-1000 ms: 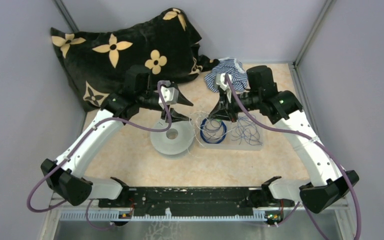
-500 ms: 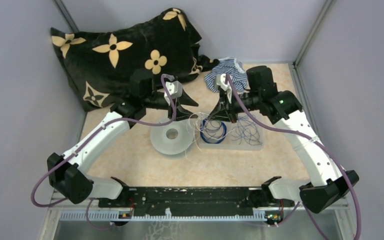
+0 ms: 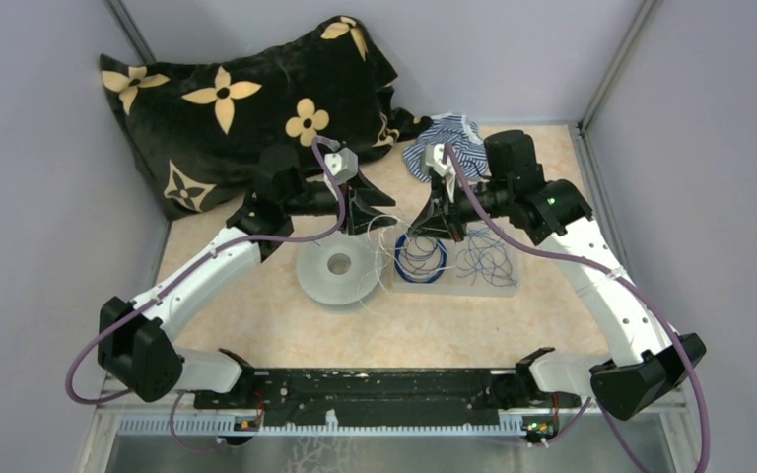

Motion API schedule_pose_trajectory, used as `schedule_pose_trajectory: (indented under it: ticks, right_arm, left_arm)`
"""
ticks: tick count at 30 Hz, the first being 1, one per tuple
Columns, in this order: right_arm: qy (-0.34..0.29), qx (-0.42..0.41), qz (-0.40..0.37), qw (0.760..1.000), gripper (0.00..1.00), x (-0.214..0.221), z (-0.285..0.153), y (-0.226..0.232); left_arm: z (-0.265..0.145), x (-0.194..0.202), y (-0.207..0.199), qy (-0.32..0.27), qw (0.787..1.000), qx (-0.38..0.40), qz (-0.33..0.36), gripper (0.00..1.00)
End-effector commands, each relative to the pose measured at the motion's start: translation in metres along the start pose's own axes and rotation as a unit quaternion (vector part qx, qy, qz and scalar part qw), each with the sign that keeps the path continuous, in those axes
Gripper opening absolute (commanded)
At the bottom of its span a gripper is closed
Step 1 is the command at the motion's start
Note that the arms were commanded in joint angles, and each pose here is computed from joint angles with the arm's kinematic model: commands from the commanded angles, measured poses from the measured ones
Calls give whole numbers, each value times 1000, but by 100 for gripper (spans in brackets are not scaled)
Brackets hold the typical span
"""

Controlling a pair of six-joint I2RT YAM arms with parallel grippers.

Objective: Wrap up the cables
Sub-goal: Adjust the cable at the center of the board.

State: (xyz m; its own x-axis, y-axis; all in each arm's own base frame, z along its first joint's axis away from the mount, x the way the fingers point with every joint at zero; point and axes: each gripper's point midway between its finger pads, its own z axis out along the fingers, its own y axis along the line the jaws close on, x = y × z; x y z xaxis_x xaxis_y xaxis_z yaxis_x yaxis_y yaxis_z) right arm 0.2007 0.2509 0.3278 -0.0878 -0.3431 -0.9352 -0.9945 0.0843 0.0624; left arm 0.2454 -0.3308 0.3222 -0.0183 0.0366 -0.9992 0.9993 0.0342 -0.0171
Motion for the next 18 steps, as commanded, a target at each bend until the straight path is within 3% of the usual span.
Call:
schedule_pose_trajectory:
  ticks: [1, 8, 13, 18]
  right_arm:
    - [-18, 3, -10, 1000, 0, -7, 2, -6]
    - [-8, 26, -3, 1000, 0, -1, 2, -13]
    - [5, 110, -1, 994, 0, 1, -8, -37]
    - [18, 237, 14, 971, 0, 3, -34, -72]
  left_arm:
    - [3, -16, 2, -37, 999, -13, -15, 48]
    - [3, -11, 15, -40, 998, -49, -26, 27]
    - [-1, -11, 25, -43, 995, -82, -28, 2]
    - [-16, -18, 38, -50, 992, -114, -22, 0]
